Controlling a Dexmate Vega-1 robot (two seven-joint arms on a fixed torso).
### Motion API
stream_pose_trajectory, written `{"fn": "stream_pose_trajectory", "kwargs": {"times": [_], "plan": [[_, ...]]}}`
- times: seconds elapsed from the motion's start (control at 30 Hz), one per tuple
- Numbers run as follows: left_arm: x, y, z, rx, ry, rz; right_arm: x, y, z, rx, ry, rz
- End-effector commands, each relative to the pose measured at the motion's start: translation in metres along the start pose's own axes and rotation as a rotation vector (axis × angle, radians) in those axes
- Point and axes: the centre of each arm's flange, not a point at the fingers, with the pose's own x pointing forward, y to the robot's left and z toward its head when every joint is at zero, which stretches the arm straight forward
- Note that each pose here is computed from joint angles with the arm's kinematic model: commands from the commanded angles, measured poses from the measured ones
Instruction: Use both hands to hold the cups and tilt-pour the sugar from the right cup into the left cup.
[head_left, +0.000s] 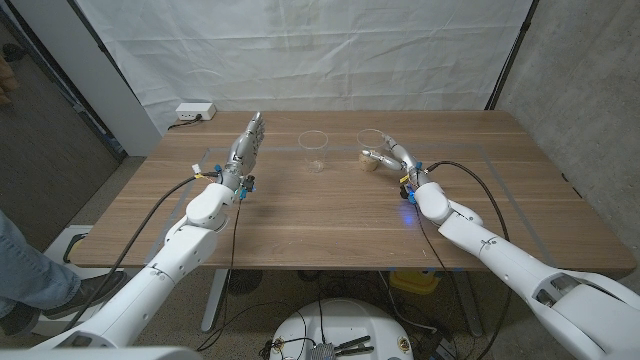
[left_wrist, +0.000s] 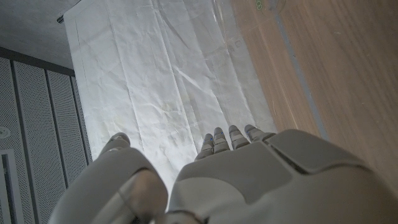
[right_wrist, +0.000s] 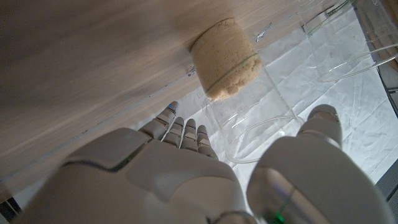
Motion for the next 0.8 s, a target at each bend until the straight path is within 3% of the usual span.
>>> {"fn": "stream_pose_trajectory", "kwargs": {"times": [0.03, 0.47, 0.8], "plan": [[-0.0031, 0.0039, -0.0047, -0.01, 0.007, 0.017, 0.0076, 0.0037, 0.0023, 0.008, -0.006, -0.016], [-0.0059, 0.0088, -0.0045, -0.017, 0.003, 0.033, 0.0103, 0.0113, 0.0007, -0.009, -0.003, -0.023], [-0.005, 0.0096, -0.0055, -0.028, 0.004, 0.028, 0.0059, 0.0127, 0.0018, -0.016, 0.005, -0.085]]}}
